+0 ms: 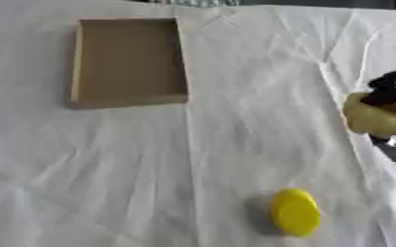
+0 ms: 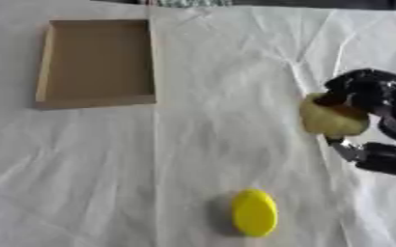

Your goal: Pick up objects on the table and place them in the box.

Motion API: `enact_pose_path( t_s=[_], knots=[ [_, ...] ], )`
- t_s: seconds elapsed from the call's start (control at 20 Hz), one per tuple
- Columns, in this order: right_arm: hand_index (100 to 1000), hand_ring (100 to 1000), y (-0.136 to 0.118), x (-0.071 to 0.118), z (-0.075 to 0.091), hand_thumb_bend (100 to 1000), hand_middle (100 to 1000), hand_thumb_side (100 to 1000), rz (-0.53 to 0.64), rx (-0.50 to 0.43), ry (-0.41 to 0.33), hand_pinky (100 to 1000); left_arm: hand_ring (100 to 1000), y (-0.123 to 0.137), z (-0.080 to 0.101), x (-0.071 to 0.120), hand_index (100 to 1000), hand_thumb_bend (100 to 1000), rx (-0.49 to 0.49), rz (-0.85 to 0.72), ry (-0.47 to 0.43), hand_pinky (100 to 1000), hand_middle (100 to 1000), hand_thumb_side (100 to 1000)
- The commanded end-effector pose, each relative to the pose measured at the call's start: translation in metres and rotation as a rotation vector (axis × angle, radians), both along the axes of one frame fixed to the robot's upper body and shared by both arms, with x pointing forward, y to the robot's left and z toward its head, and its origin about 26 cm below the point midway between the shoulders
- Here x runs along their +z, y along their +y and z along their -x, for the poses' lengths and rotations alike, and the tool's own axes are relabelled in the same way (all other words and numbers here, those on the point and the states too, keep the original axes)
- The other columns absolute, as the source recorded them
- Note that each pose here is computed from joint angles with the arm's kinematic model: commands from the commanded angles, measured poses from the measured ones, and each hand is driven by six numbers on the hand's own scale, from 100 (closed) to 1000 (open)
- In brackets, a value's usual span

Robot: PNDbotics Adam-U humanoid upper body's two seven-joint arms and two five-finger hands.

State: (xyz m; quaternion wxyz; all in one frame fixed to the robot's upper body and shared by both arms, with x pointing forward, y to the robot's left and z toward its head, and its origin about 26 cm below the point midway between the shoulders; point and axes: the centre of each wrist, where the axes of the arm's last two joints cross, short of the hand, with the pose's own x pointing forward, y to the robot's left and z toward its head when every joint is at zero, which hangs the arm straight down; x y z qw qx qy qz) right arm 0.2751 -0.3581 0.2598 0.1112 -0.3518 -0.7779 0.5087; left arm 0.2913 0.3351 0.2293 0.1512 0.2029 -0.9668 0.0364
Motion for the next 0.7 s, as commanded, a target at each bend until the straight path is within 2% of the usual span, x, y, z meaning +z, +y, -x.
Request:
enact_pose_path(
  t_s=[0.05, 0.25, 0.45, 0.55, 0.7],
  knots=[
    [772, 794, 0.016, 0.033, -0.003, 100, 610, 100, 0.049, 0.078, 0.022, 834, 793, -0.003, 0.001, 0.011, 851, 181, -0.03, -0.025, -0.028, 859, 755, 584],
    [774, 795, 0.05, 0.071, -0.01, 100, 613, 100, 0.066, 0.194, 0.032, 836, 793, -0.009, -0.001, 0.015, 850, 186, -0.07, -0.033, -0.033, 859, 756, 578],
    [782, 807, 0.086, 0.097, -0.015, 100, 617, 100, 0.063, 0.283, 0.06, 848, 793, -0.014, -0.003, 0.018, 850, 192, -0.103, -0.037, -0.039, 859, 756, 572],
    [784, 811, 0.101, 0.106, -0.026, 100, 618, 100, 0.061, 0.313, 0.09, 852, 793, -0.018, -0.005, 0.02, 850, 196, -0.127, -0.036, -0.047, 859, 756, 566],
    [785, 813, 0.117, 0.111, -0.052, 100, 622, 100, 0.078, 0.329, 0.128, 853, 793, -0.023, -0.007, 0.026, 850, 209, -0.162, -0.037, -0.069, 858, 757, 553]
  ],
)
